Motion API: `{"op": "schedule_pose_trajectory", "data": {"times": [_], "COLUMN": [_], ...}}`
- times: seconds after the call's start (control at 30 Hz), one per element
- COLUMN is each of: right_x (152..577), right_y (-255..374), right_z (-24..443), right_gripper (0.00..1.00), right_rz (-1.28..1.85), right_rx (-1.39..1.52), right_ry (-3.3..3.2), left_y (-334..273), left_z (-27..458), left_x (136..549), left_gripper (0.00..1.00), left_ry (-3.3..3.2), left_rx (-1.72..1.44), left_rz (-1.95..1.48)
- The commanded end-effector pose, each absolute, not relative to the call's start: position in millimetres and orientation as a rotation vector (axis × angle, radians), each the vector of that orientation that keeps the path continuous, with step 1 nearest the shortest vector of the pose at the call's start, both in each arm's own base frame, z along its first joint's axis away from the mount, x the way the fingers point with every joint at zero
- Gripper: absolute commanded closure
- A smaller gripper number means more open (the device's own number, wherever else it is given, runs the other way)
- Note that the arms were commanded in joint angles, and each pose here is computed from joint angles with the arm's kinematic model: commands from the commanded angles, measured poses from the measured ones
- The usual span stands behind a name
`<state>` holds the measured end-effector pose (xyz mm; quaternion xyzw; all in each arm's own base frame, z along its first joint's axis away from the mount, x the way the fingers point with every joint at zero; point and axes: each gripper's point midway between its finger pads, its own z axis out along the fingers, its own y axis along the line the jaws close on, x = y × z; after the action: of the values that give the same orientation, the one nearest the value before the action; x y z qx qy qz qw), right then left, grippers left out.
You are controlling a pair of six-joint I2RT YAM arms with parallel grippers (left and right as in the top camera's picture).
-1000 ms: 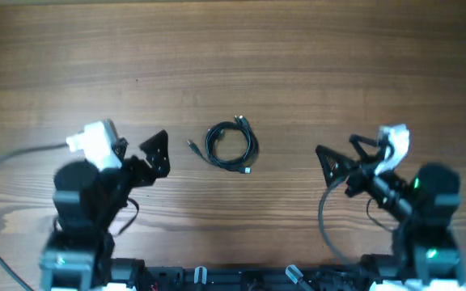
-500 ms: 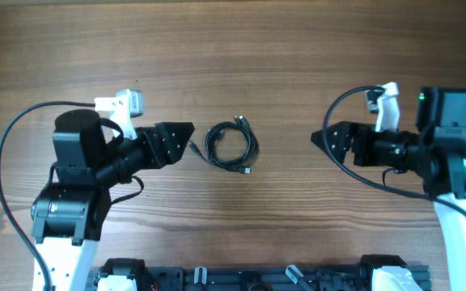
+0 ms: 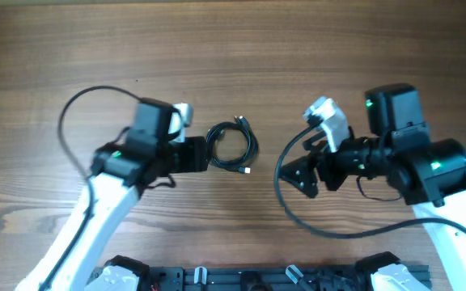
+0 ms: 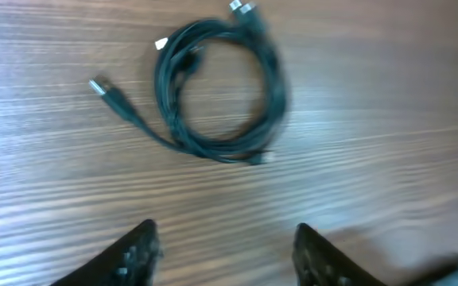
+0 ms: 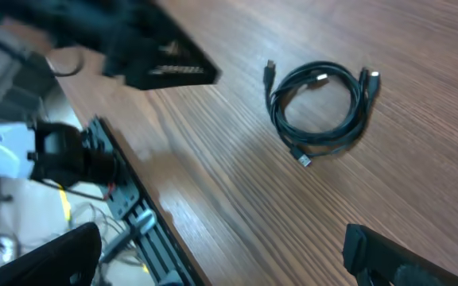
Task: Untangle cables
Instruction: 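Lower the left gripper onto the cable coil and grasp it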
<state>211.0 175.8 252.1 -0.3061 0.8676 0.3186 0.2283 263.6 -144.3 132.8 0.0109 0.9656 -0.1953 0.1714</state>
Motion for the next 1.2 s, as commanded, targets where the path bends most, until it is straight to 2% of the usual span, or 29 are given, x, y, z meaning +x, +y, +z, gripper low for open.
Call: {"op": "schedule_pose_trajectory", "data": {"times": [0.0, 0.1, 0.2, 0.43, 0.63, 0.93, 1.17], "right_x": [236, 254, 256, 256, 257, 255, 253], "right_y": [146, 109, 114, 117, 117, 117, 116], "right_z": [242, 234, 236, 237, 238, 237, 235], "right_gripper": [0.00, 0.00, 0.00, 0.00, 0.00, 0.00, 0.00], "right_rz": [0.585, 0.369, 0.434, 0.456, 0.459, 0.462, 0.459], "right_rx": [-0.567, -0.123, -0.028, -0.028, -0.021, -0.019, -0.019], "right_ry": [2.525, 2.610, 2.607, 2.604, 2.602, 2.610, 2.621], "left_y": [-134, -129, -125, -134, -155, -198, -197], "left_z": [109, 90, 78, 55, 45, 31, 25], "left_x": [279, 287, 295, 313, 310, 296, 292], "left_gripper": [0.50, 0.50, 0.50, 0.50, 0.52, 0.51, 0.50], "left_ry": [2.764, 2.783, 2.779, 2.744, 2.739, 2.745, 2.735], "left_rx": [-0.013, -0.139, -0.259, -0.553, -0.741, -0.753, -0.765], "left_rz": [-0.285, -0.190, -0.147, -0.202, -0.299, -0.335, -0.270]}}
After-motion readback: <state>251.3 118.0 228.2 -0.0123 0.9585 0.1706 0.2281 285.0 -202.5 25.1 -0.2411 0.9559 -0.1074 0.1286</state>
